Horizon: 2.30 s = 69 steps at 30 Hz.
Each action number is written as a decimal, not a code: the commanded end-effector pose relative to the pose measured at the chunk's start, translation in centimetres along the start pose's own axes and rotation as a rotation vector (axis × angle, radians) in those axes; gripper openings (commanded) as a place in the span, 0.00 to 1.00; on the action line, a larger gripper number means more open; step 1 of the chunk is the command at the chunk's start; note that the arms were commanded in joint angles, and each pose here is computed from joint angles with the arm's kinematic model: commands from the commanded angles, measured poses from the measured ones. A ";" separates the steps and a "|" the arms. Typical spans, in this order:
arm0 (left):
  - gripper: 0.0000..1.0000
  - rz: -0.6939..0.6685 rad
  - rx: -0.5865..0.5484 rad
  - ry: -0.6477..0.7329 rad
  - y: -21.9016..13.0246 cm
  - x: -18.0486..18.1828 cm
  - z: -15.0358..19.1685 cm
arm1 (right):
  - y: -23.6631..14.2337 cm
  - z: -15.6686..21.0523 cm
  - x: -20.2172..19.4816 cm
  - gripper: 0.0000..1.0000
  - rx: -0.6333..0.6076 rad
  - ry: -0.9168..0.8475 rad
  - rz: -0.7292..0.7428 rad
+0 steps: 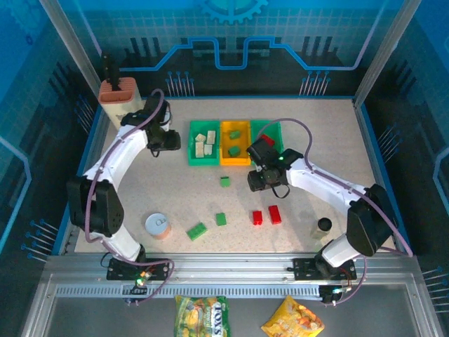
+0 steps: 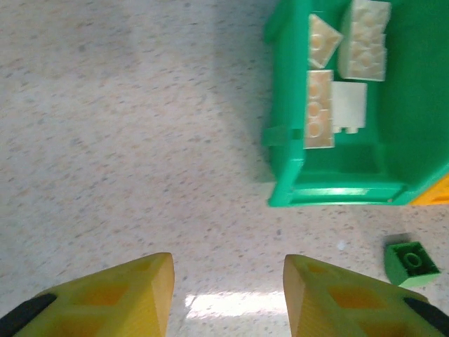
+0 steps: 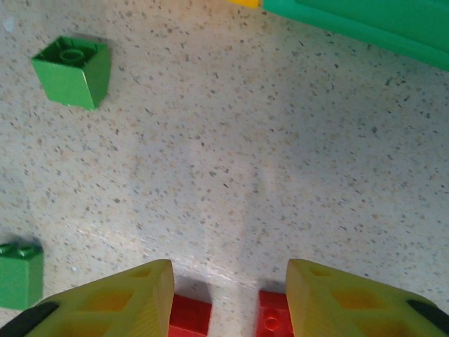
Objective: Sort the legos into containers by color
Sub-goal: Pick up the lego from the center of the table.
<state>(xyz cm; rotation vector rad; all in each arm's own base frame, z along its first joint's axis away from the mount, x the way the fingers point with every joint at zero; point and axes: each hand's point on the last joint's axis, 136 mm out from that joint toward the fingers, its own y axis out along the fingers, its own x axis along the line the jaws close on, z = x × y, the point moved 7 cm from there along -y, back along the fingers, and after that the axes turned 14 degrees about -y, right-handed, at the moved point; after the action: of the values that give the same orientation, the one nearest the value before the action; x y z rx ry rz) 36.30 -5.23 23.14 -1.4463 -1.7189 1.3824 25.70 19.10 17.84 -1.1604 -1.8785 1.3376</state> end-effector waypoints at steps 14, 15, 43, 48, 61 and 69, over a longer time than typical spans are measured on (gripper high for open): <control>0.44 0.048 -0.092 -0.014 -0.1 3.5 1.2 | 4.3 -6.6 7.7 0.45 -0.055 0.024 -0.063; 0.44 0.060 -0.098 -0.018 0.0 3.5 1.3 | 4.6 -6.8 7.8 0.45 -0.048 0.035 -0.049; 0.47 0.086 -0.082 -0.025 0.1 3.4 1.1 | 10.8 -8.4 8.1 0.50 0.042 0.178 0.100; 0.47 0.085 -0.078 -0.025 0.2 3.4 1.1 | 11.3 -8.0 8.1 0.46 0.056 0.185 0.104; 0.47 0.088 -0.070 -0.023 0.3 3.4 1.1 | 10.6 -8.1 8.0 0.39 0.047 0.185 0.105; 0.47 0.088 -0.066 -0.021 0.4 3.4 1.1 | 9.6 -8.0 7.8 0.38 0.033 0.182 0.101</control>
<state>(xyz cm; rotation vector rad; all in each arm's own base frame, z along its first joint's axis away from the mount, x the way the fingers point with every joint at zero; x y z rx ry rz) 34.55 -2.67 21.08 -1.5375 -1.7582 1.4004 32.12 31.54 10.13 -1.2991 -1.6938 1.2651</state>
